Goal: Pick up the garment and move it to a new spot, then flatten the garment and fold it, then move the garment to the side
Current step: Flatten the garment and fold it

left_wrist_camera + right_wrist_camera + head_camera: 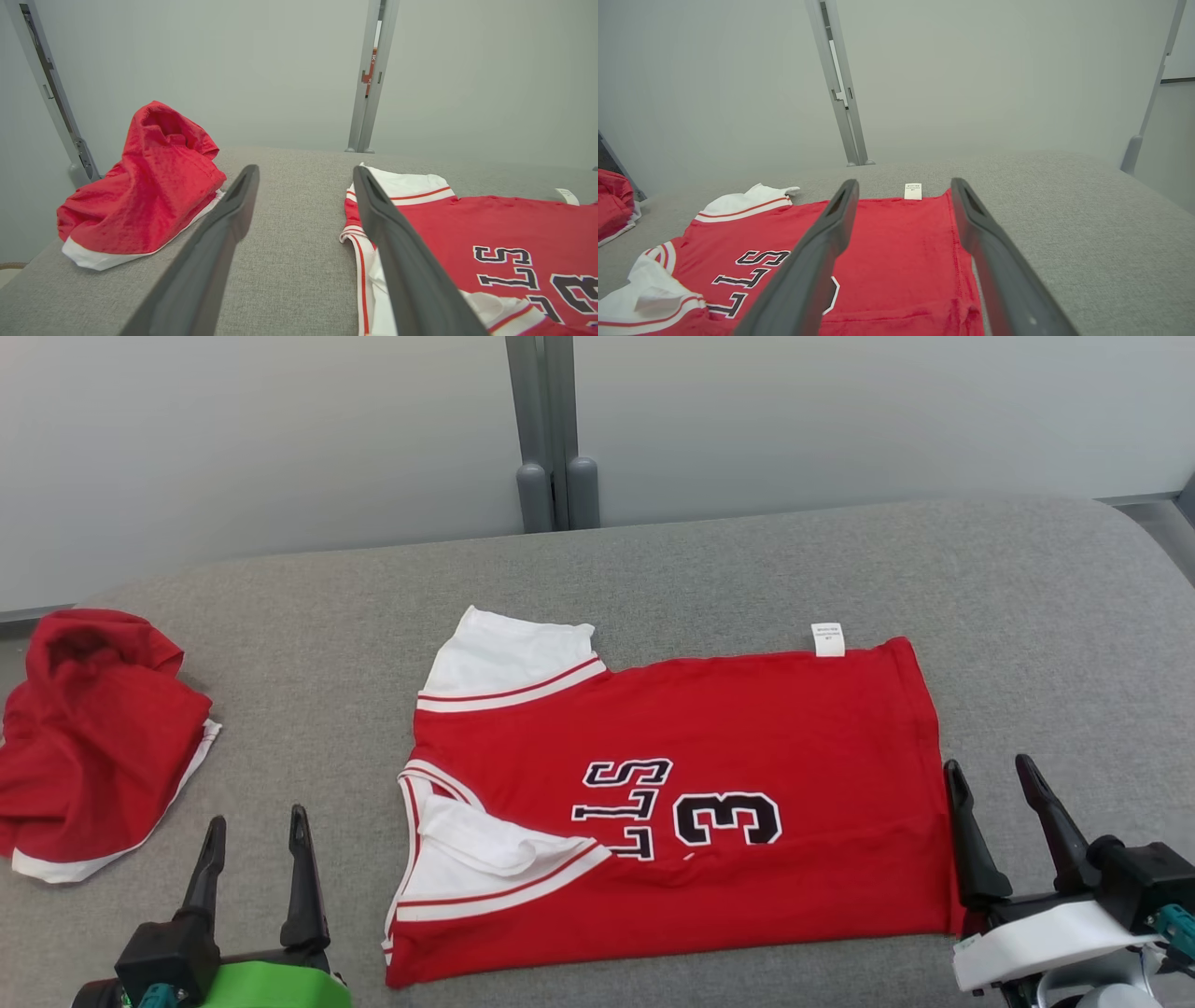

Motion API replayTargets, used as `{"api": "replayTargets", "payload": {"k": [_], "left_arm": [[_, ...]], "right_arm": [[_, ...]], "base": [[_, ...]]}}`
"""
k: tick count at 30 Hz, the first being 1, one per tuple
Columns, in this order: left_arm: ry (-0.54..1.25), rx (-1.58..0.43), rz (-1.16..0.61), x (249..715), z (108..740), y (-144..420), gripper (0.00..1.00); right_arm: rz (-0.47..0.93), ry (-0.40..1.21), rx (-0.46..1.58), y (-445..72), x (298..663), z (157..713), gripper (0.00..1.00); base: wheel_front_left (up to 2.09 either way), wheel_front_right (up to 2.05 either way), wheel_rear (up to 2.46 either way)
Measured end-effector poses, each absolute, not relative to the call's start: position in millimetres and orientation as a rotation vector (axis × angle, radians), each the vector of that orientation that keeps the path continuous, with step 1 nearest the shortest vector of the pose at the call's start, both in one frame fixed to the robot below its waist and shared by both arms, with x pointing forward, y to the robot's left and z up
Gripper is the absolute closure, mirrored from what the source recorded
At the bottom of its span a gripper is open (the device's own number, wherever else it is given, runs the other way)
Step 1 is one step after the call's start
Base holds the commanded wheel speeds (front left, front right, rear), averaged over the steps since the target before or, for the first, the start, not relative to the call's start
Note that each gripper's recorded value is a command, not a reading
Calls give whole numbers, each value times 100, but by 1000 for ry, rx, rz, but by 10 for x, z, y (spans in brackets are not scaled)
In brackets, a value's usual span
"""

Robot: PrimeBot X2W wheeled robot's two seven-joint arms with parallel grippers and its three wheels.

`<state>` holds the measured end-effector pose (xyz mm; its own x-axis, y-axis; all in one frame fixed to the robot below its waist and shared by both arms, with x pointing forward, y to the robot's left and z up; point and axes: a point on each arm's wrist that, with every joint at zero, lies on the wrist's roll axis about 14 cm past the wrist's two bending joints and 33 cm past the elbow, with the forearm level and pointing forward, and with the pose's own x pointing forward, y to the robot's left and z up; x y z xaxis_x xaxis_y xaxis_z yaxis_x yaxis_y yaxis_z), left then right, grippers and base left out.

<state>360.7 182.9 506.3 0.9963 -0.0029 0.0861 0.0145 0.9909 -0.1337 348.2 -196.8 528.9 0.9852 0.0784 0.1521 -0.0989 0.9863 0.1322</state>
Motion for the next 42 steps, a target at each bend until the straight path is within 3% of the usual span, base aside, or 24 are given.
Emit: {"api": "replayTargets", "payload": {"k": [24, 34, 42], "left_arm": [[-53, -122, -7, 3603, 4956, 1856, 0], [-175, -38, -115, 4187, 5445, 1731, 0], [-168, -26, -236, 4904, 5730, 1408, 0]], "right_arm": [[107, -125, 134, -1895, 3505, 5224, 0], [133, -201, 40, -2027, 3909, 5567, 0], [136, -119, -38, -2193, 4493, 5584, 0]], "base": [[0, 0, 0], [0, 0, 0], [0, 0, 0]]}}
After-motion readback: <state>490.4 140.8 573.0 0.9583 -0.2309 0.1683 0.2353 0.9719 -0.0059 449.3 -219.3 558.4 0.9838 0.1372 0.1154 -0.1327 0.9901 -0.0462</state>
